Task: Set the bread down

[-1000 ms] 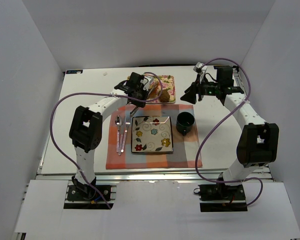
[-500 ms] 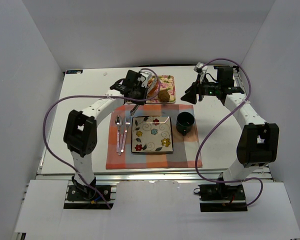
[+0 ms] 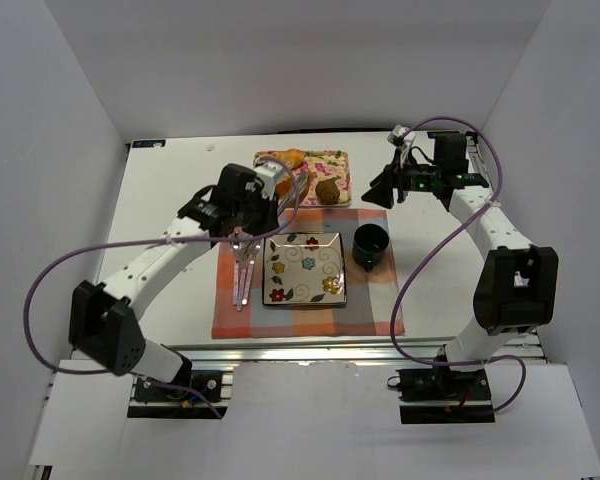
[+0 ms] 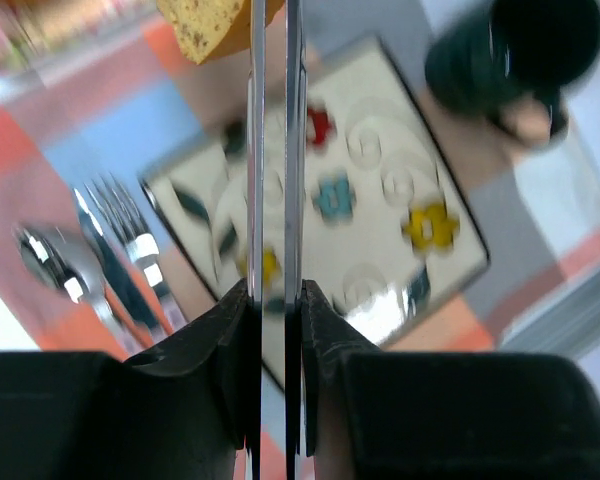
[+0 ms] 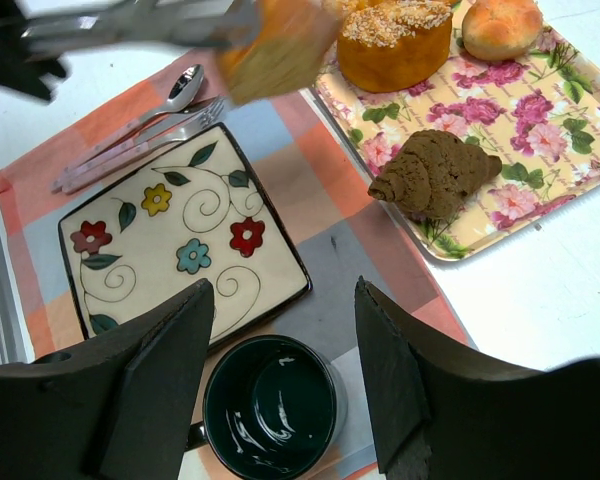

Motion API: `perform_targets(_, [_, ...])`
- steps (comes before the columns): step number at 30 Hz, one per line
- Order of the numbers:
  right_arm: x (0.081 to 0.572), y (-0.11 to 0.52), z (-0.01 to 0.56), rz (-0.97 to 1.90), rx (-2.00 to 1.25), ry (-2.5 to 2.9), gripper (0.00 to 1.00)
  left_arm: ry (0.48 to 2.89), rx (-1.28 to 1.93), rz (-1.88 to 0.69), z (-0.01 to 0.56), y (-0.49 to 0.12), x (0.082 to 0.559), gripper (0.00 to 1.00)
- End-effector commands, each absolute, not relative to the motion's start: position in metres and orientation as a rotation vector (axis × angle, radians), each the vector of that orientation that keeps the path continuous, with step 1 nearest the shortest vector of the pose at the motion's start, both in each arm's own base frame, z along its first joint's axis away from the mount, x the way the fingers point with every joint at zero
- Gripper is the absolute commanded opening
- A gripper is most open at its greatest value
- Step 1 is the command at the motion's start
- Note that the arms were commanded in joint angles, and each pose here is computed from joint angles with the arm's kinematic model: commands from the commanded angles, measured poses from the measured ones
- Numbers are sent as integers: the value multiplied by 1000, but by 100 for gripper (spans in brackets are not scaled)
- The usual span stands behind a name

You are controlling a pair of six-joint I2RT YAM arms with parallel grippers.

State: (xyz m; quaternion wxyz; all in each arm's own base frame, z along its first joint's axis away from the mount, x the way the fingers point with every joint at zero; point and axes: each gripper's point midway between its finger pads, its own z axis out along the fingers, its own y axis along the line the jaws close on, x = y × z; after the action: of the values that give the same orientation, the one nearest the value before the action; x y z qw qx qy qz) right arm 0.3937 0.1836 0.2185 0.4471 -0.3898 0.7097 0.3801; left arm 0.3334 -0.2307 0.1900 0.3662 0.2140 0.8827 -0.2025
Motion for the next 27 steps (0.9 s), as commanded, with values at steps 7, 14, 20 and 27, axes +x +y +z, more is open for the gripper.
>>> perform_targets(7, [383,184,230,967,-974,1730,64,2389,687,-506,165,-217,227,0])
perform_targets(14, [383,185,232,978,-959,1732,64,2443,738,-414,139,-219,206,1])
perform_targets(20, [380,184,234,962,-960,1733,64,2475,792,-391,125,-221,200,39])
perform_targets(27, [377,182,234,953,-959,1737,64,2466,845,-406,131,-220,195,46])
